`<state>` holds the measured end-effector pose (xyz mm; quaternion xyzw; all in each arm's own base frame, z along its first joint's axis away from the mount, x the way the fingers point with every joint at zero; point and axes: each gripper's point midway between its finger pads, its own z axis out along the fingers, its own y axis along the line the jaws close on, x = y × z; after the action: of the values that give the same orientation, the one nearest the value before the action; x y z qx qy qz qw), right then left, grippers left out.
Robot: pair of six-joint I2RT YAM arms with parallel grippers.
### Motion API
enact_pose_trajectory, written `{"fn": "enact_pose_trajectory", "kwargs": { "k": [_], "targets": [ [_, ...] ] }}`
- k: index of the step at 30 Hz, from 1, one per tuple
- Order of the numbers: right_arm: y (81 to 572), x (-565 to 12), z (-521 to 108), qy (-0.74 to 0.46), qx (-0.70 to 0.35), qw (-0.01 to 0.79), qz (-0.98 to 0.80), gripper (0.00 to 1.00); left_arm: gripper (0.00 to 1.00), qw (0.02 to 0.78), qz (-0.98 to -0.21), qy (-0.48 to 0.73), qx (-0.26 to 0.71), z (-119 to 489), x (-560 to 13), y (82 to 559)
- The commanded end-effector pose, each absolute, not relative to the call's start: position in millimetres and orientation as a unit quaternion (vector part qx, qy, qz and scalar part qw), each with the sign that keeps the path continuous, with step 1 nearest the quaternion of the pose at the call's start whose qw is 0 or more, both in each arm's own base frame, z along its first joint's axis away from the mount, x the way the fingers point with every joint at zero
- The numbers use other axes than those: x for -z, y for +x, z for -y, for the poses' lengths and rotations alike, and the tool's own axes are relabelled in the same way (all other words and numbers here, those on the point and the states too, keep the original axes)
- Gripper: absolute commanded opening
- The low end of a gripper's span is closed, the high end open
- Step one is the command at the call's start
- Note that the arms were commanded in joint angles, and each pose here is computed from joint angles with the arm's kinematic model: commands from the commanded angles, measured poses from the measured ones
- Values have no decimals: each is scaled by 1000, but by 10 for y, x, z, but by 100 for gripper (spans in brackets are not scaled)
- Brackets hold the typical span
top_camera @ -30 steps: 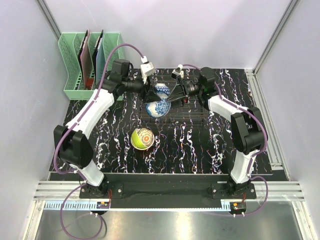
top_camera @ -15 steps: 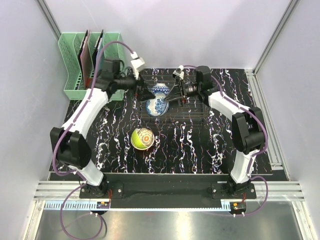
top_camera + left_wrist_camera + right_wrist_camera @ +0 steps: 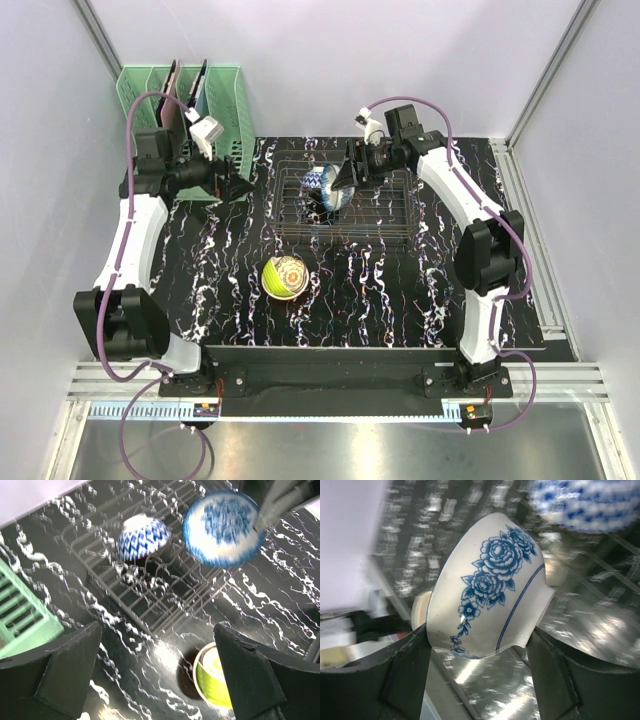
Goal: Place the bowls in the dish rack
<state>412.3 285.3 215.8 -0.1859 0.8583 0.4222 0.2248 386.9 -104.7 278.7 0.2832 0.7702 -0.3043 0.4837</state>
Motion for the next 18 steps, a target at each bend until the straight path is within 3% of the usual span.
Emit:
{"fn": "enact_pose_trajectory", "kwargs": {
  "k": [1, 9, 18],
  "targets": [
    [4362, -2071, -2449, -237, -279, 279, -888, 0, 99, 501, -764, 285, 291, 909, -2831, 3737],
    [4573, -2262, -2252, -300, -165, 332, -879, 0, 99, 495, -769, 271, 299, 775, -2699, 3641],
    [4371, -2155, -2455, -458, -34, 331, -825, 0, 99, 491, -784, 245, 290, 598, -2545, 3601]
  ]
}}
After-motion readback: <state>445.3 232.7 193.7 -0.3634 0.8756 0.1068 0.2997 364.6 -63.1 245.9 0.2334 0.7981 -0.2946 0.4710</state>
